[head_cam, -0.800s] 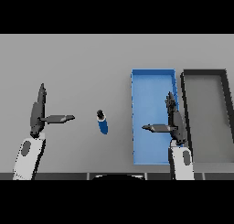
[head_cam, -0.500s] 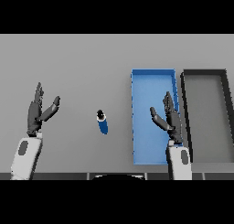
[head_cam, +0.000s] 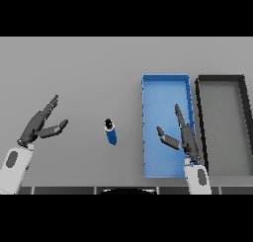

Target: Pick up the blue pipe and place it into the blue bin.

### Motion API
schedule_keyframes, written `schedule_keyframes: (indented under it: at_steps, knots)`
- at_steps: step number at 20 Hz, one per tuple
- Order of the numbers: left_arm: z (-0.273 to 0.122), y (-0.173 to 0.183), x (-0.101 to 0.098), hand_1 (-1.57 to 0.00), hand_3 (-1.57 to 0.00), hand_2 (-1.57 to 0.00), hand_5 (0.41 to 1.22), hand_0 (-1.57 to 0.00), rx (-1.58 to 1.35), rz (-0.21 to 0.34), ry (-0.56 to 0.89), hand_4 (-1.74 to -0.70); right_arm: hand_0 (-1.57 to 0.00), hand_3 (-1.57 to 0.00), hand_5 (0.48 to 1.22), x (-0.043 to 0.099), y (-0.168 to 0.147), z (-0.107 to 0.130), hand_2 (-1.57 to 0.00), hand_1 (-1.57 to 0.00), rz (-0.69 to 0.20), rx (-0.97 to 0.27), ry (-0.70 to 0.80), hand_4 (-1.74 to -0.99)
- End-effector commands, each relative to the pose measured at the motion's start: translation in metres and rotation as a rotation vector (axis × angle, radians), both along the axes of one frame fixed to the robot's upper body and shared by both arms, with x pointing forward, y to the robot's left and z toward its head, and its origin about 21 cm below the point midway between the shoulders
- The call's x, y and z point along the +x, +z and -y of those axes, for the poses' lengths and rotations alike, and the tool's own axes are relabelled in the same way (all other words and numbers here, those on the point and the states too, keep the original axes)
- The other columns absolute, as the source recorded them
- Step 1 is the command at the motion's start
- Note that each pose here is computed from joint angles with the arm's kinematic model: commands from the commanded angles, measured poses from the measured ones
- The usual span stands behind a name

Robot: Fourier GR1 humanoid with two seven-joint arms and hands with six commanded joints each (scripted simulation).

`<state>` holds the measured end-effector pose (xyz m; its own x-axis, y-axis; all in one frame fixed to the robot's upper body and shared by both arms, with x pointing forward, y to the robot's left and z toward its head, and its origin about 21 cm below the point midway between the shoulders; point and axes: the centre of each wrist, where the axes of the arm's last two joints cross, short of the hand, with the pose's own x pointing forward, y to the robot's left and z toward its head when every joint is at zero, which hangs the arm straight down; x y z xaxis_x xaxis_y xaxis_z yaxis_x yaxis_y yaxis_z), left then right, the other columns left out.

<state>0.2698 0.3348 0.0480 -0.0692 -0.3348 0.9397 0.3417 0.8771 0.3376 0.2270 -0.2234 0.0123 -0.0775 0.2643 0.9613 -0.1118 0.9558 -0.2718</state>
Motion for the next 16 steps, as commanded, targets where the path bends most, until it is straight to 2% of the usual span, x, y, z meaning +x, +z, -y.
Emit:
schedule_keyframes:
  at_steps: [1, 7, 10, 14, 15, 16]
  knots:
    - [0.006, -0.002, -0.004, 0.0, 0.0, 0.0, 0.596, 0.0, -0.006, -0.002, -0.051, -1.09, 0.0, 0.0, 0.598, -0.002, 0.001, 0.001, 0.0, 0.0, 0.012, 0.001, 0.004, -1.186]
    - [0.039, -0.009, -0.025, 0.0, 0.0, 0.0, 0.503, 0.0, -0.006, -0.086, -0.272, -1.14, 0.0, 0.0, 0.611, -0.001, -0.002, 0.0, 0.0, 0.0, 0.023, -0.013, 0.032, -1.208]
    - [0.066, -0.013, -0.035, 0.0, 0.0, 0.0, 0.484, 0.0, -0.007, -0.074, -0.339, -1.18, 0.0, 0.0, 0.613, -0.001, 0.002, -0.002, 0.0, 0.0, 0.028, -0.012, 0.033, -1.212]
    - [0.086, -0.026, -0.035, 0.0, 0.0, 0.0, 0.464, 0.0, 0.013, -0.066, -0.35, -1.19, 0.0, 0.0, 0.62, -0.004, 0.004, -0.004, 0.0, 0.0, 0.025, 0.004, 0.027, -1.223]
    - [0.094, -0.031, -0.033, 0.0, 0.0, 0.0, 0.463, 0.0, 0.014, -0.084, -0.352, -1.19, 0.0, 0.0, 0.621, -0.003, 0.004, -0.004, 0.0, 0.0, 0.015, 0.005, 0.027, -1.228]
    - [0.1, -0.033, -0.032, 0.0, 0.0, 0.0, 0.465, 0.0, 0.001, -0.078, -0.359, -1.19, 0.0, 0.0, 0.622, -0.004, 0.007, -0.004, 0.0, 0.0, 0.023, 0.002, 0.025, -1.23]
